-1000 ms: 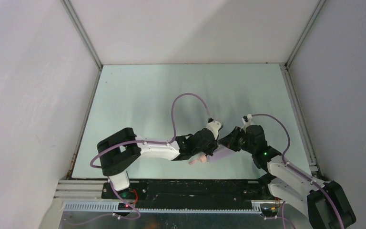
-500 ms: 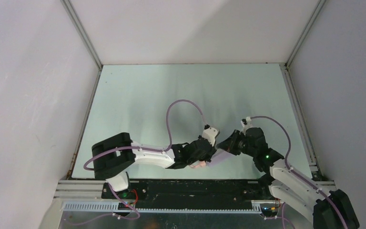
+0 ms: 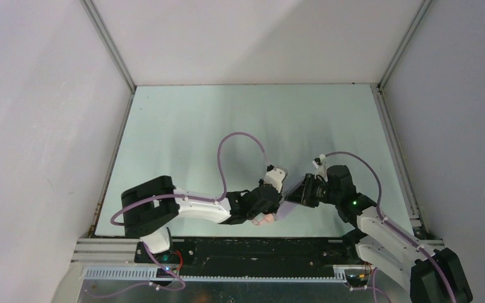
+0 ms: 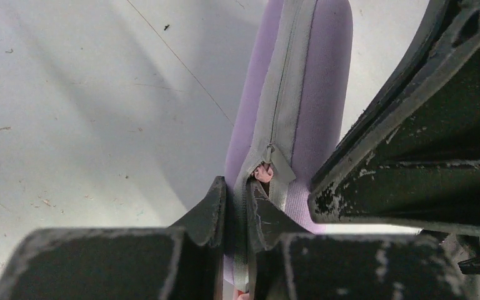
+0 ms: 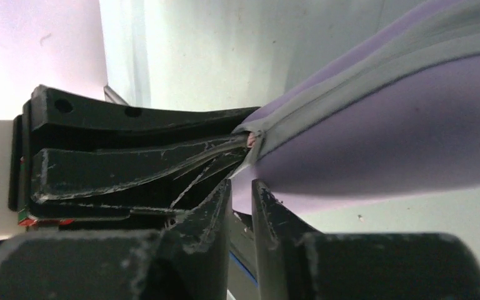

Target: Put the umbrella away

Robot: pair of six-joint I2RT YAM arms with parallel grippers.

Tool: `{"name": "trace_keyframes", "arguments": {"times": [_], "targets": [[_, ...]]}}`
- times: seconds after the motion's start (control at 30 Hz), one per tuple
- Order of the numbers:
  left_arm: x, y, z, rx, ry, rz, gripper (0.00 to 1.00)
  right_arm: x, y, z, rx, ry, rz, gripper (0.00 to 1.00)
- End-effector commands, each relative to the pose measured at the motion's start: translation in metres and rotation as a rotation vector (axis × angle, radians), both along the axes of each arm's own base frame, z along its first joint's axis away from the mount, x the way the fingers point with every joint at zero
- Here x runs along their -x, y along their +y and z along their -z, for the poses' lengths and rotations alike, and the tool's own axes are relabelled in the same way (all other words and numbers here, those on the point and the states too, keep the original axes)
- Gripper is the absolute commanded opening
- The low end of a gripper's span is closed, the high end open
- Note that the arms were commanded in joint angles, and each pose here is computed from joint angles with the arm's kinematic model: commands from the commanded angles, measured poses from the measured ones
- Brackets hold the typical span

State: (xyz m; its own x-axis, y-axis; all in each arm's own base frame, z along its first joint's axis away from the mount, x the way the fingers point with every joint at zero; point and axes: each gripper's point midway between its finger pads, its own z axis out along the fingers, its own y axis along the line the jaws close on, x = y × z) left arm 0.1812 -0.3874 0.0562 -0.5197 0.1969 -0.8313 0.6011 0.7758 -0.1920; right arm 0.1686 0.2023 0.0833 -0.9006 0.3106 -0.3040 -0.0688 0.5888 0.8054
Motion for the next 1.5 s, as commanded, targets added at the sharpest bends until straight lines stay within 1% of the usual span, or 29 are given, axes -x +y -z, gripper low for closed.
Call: {"name": "trace_keyframes", "arguments": {"times": [0.0, 0.03, 0.1, 0.13, 0.17, 0.2, 0.23, 0.27, 0.3, 0.33, 0.37, 0.4, 0.5, 0.6, 0.7, 0.77, 0.8, 0.87, 0.9, 1.0, 1.1, 1.13, 1.17, 1.2, 1.27, 1.47], "targets": [[0.009, 0.021, 0.023, -0.107, 0.012, 0.004, 0.06, -0.01, 0.003, -0.027, 0.004, -0.137, -0.041, 0.3], [0.012, 0.02, 0.018, -0.088, 0.017, 0.016, 0.1, -0.011, -0.003, -0.021, 0.052, -0.144, -0.027, 0.36], [0.015, 0.017, 0.006, -0.055, 0.02, 0.034, 0.22, -0.015, -0.014, -0.024, 0.1, -0.192, 0.007, 0.4], [0.016, 0.017, 0.003, -0.049, 0.024, 0.042, 0.26, -0.016, -0.02, -0.019, 0.131, -0.182, 0.034, 0.4], [0.019, 0.014, -0.004, -0.026, 0.031, 0.059, 0.31, -0.017, -0.024, -0.021, 0.136, -0.189, 0.051, 0.43], [0.02, 0.013, -0.007, -0.014, 0.036, 0.07, 0.34, -0.017, -0.031, -0.015, 0.157, -0.159, 0.085, 0.47], [0.025, 0.009, -0.013, 0.007, 0.049, 0.097, 0.42, -0.017, -0.034, -0.015, 0.162, -0.152, 0.105, 0.58], [0.03, 0.006, -0.015, 0.022, 0.065, 0.124, 0.45, -0.017, -0.039, -0.011, 0.17, -0.123, 0.13, 0.62], [0.03, 0.004, -0.019, 0.036, 0.069, 0.131, 0.51, -0.016, -0.041, -0.01, 0.17, -0.113, 0.138, 0.67], [0.035, 0.001, -0.021, 0.051, 0.085, 0.16, 0.55, -0.016, -0.043, -0.007, 0.174, -0.088, 0.156, 0.68], [0.035, -0.001, -0.023, 0.068, 0.092, 0.171, 0.6, -0.016, -0.045, -0.003, 0.18, -0.067, 0.167, 0.7], [0.04, -0.005, -0.023, 0.082, 0.114, 0.205, 0.62, -0.016, -0.046, 0.0, 0.184, -0.048, 0.183, 0.71], [0.043, -0.01, -0.02, 0.113, 0.164, 0.239, 0.71, -0.015, -0.047, 0.011, 0.198, -0.001, 0.192, 0.75], [0.046, -0.009, -0.006, 0.127, 0.236, 0.257, 0.73, -0.016, -0.043, 0.014, 0.174, 0.013, 0.18, 0.75], [0.046, -0.01, -0.001, 0.172, 0.288, 0.264, 0.73, -0.016, -0.039, 0.018, 0.158, 0.028, 0.173, 0.75], [0.049, -0.012, -0.001, 0.19, 0.297, 0.278, 0.79, -0.015, -0.038, 0.02, 0.159, 0.041, 0.171, 0.72], [0.051, -0.013, -0.004, 0.208, 0.29, 0.293, 0.84, -0.015, -0.038, 0.022, 0.161, 0.05, 0.171, 0.7], [0.057, -0.017, -0.01, 0.238, 0.278, 0.337, 0.91, -0.014, -0.038, 0.024, 0.157, 0.059, 0.171, 0.67], [0.063, -0.017, -0.011, 0.243, 0.279, 0.371, 0.92, -0.014, -0.037, 0.023, 0.15, 0.058, 0.168, 0.66], [0.072, -0.021, -0.012, 0.212, 0.237, 0.43, 0.99, -0.014, -0.036, 0.024, 0.144, 0.064, 0.172, 0.64], [0.075, -0.028, -0.017, 0.175, 0.188, 0.449, 1.0, -0.013, -0.034, 0.026, 0.131, 0.074, 0.173, 0.64], [0.078, -0.026, -0.012, 0.14, 0.184, 0.458, 1.0, -0.013, -0.034, 0.028, 0.133, 0.085, 0.172, 0.64], [0.073, -0.03, -0.013, 0.124, 0.164, 0.442, 1.0, -0.013, -0.034, 0.029, 0.128, 0.09, 0.173, 0.64], [0.075, -0.028, -0.008, 0.092, 0.172, 0.437, 1.0, -0.013, -0.033, 0.03, 0.126, 0.093, 0.172, 0.64], [0.072, -0.032, -0.006, 0.073, 0.164, 0.414, 1.0, -0.011, -0.032, 0.03, 0.117, 0.103, 0.172, 0.64], [0.058, -0.033, -0.014, 0.096, 0.132, 0.308, 0.99, -0.011, -0.036, 0.023, 0.119, 0.053, 0.172, 0.65]]}}
